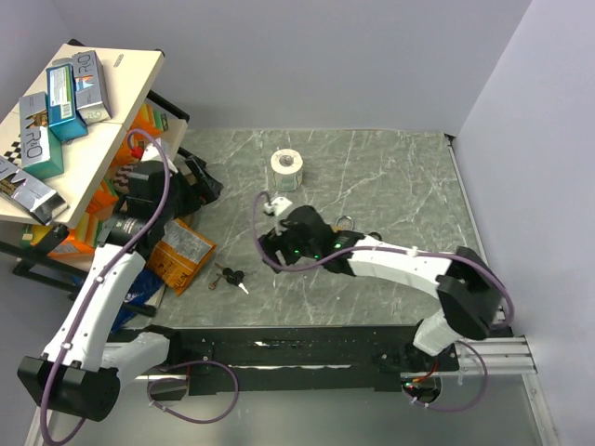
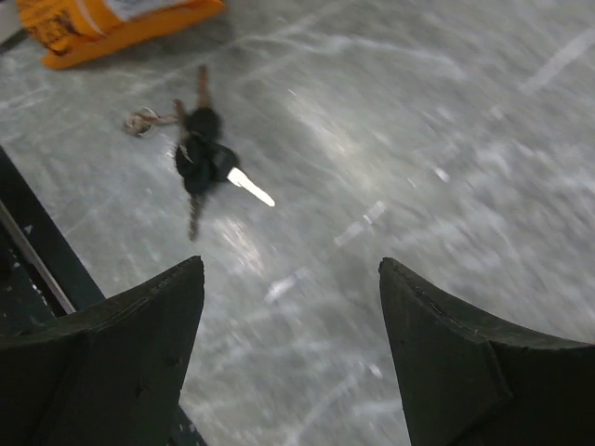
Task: Unlock with the key
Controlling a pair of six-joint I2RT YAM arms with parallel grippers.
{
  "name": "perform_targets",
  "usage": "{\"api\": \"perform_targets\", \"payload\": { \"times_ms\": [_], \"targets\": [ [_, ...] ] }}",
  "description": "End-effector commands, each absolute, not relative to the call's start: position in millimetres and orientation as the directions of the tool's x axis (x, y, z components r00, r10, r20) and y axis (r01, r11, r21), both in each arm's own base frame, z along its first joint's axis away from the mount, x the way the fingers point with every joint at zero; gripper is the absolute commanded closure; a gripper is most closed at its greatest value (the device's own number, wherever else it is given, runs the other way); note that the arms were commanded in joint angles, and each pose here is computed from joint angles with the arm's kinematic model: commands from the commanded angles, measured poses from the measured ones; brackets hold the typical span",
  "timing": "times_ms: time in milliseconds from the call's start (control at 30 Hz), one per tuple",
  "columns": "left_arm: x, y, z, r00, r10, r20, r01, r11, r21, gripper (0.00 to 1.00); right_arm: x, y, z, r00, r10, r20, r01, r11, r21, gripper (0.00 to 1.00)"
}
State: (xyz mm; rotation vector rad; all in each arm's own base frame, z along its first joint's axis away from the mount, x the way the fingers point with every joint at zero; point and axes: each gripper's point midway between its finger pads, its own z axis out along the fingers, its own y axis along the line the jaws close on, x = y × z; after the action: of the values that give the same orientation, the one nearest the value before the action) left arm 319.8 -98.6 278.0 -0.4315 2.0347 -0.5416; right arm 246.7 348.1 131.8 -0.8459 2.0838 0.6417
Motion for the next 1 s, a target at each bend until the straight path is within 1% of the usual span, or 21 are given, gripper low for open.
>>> {"api": "perform_targets", "payload": {
  "times_ms": [0,100,233,267,367,533,733,967],
  "targets": [
    [305.2,-85.1,300.6,-0.415,-0.516,-0.749,-0.090,0.843,-0.530,0.04,251.6,404.7,155.3,-0.350,-0.322,-0.880,-0.824,0.553,0.126,0.20],
    [299.4,-85.5,293.0,-0.430,-0.528,-0.733,-0.103,0.835,-0.541,0.04,246.6,424.6,145.4,-0.324,-0.345,-0.881,-0.845,0.523,0.106,0.24],
    [296.1,-79.4,282.1,-0.452,-0.573,-0.684,-0.202,0.812,-0.547,0.04,250.7,445.0,135.4,-0.260,-0.379,-0.888,-0.844,0.535,0.019,0.25],
    [296.1,-78.4,280.8,-0.455,-0.573,-0.681,-0.213,0.813,-0.542,0.04,247.0,450.4,124.4,-0.260,-0.398,-0.880,-0.850,0.527,0.012,0.25],
    [294.8,-76.3,283.5,-0.449,-0.572,-0.687,-0.216,0.815,-0.537,0.04,247.3,461.2,115.2,-0.230,-0.422,-0.877,-0.863,0.505,-0.017,0.27],
    [294.7,-76.2,286.2,-0.440,-0.578,-0.687,-0.215,0.811,-0.545,0.04,238.6,482.3,108.9,-0.200,-0.435,-0.878,-0.887,0.461,-0.027,0.30],
    [294.6,-69.4,279.0,-0.439,-0.587,-0.681,-0.267,0.808,-0.525,0.04,234.2,491.2,88.0,-0.193,-0.474,-0.859,-0.895,0.444,-0.044,0.34],
    [294.5,-70.0,276.1,-0.446,-0.583,-0.680,-0.267,0.811,-0.520,0.04,231.8,498.3,67.9,-0.166,-0.533,-0.830,-0.913,0.401,-0.074,0.38]
  ]
}}
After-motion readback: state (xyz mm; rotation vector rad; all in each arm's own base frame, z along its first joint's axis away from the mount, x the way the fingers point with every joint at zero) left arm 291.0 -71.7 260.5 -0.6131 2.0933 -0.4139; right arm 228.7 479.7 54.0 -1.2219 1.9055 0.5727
